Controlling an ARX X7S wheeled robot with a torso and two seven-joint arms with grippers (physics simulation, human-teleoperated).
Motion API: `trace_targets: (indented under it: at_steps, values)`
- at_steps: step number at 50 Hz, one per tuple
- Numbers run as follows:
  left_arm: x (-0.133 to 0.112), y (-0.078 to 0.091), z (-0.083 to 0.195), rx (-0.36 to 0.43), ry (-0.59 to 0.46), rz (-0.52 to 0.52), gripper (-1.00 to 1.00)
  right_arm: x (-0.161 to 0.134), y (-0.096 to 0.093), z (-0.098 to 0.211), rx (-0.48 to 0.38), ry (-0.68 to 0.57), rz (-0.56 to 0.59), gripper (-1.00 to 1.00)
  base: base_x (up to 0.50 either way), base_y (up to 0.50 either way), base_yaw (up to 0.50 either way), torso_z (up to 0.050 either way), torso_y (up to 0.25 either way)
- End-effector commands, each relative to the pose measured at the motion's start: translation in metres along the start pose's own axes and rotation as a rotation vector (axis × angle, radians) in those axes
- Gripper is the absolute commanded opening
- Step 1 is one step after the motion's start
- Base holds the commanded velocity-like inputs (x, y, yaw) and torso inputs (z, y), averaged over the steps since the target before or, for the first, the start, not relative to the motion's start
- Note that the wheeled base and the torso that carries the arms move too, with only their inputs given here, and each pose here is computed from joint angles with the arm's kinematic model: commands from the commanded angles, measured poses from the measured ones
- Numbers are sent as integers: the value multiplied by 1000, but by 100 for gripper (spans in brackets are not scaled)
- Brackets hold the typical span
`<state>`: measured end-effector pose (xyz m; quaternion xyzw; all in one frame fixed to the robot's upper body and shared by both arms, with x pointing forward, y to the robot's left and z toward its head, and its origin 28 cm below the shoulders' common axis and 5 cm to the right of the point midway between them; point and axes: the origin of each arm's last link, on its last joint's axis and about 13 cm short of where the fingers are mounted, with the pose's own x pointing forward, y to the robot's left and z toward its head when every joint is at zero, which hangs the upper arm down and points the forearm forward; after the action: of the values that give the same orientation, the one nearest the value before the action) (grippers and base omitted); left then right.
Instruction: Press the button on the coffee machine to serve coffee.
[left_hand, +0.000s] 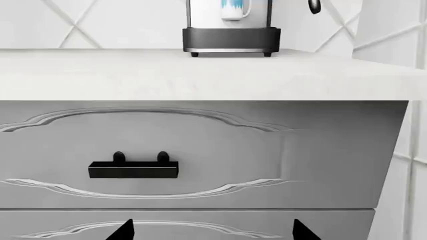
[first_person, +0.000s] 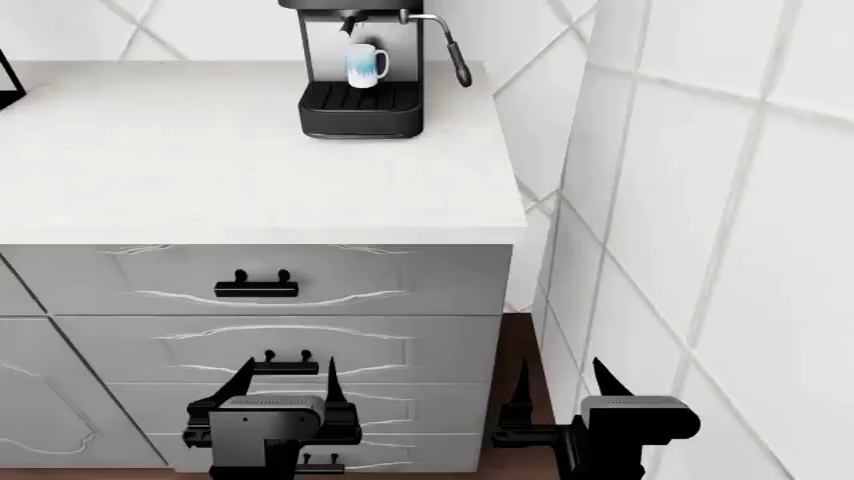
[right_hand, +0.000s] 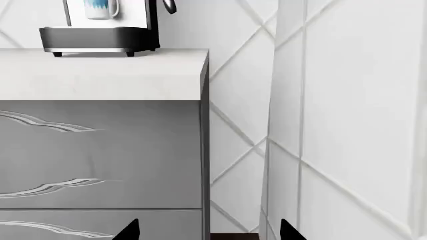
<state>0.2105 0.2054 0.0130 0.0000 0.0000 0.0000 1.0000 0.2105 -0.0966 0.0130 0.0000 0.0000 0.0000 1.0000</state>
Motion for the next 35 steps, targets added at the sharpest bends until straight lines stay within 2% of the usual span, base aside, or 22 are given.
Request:
trace_targets:
  at_steps: [1, 15, 35]
  values:
    - [1, -1, 0, -7, 1, 2, 100, 0, 1, 1, -5, -4, 5, 100, 0, 0, 0, 0, 0]
    - [1, -5, 0, -2, 5, 2, 100, -2, 1, 2, -2, -13, 7, 100, 0, 6, 0, 0, 0]
    - [2, -5, 1, 15, 1, 1, 100, -2, 1, 1, -24, -21, 17, 100, 190, 371, 0, 0, 0]
